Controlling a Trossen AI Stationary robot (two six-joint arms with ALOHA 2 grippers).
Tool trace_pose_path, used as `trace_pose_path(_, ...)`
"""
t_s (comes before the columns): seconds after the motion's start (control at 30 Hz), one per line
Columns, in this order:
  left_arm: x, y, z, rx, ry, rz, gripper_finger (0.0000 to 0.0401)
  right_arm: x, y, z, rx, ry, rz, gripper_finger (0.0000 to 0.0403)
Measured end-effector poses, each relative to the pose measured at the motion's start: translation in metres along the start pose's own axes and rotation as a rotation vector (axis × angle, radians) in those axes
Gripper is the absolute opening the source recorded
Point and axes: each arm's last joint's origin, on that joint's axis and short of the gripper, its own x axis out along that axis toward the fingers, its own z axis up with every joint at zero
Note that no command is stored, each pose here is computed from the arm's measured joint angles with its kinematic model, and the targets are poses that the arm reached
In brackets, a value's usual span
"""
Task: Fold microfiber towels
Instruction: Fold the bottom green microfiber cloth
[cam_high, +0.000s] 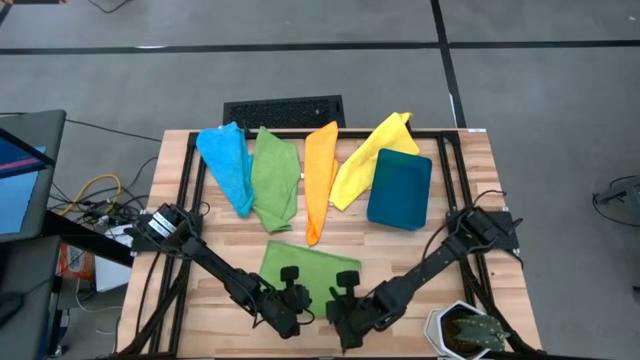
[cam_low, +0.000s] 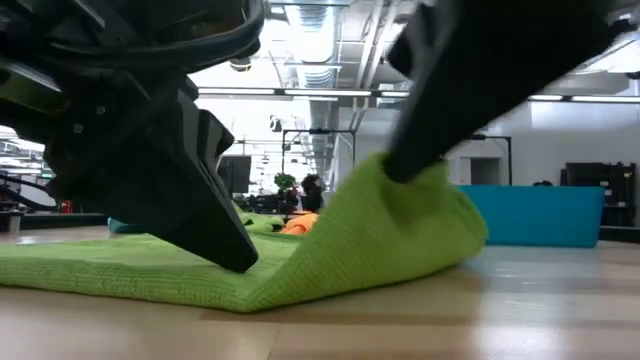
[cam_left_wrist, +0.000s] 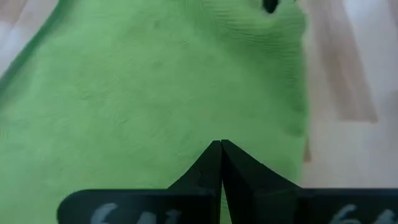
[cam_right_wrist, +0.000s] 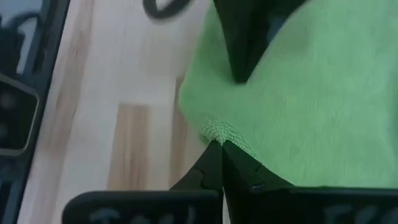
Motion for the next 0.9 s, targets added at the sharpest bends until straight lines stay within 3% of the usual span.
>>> trace_pose_path(0.2, -0.042, 0.015, 0.025, -0.042, -0.040, 0.083, 0.0000, 0.005, -0.012, 0.011, -0.004, -0.045, 0.012, 0.0025)
trace_pose_path(0.33, -0.066, 0.023, 0.020, -0.033, -0.010, 0.143, 0.0000, 0.007, -0.018, 0.017, -0.012, -0.074, 0.021, 0.0027)
trace_pose_path(0.47, -0.062, 0.026, -0.016, -0.069, 0.034, 0.139, 0.0000, 0.008, -0.023, 0.024, -0.017, -0.111, 0.040, 0.0023)
trace_pose_path(0.6, -0.054, 0.029, -0.034, -0.152, -0.009, 0.065, 0.0000, 0.009, -0.024, 0.026, -0.020, -0.130, 0.045, 0.0025)
trace_pose_path(0.9, -0.043, 0.045, -0.044, -0.170, 0.032, 0.036, 0.0000, 0.009, -0.027, 0.035, -0.087, -0.206, 0.059, 0.0025)
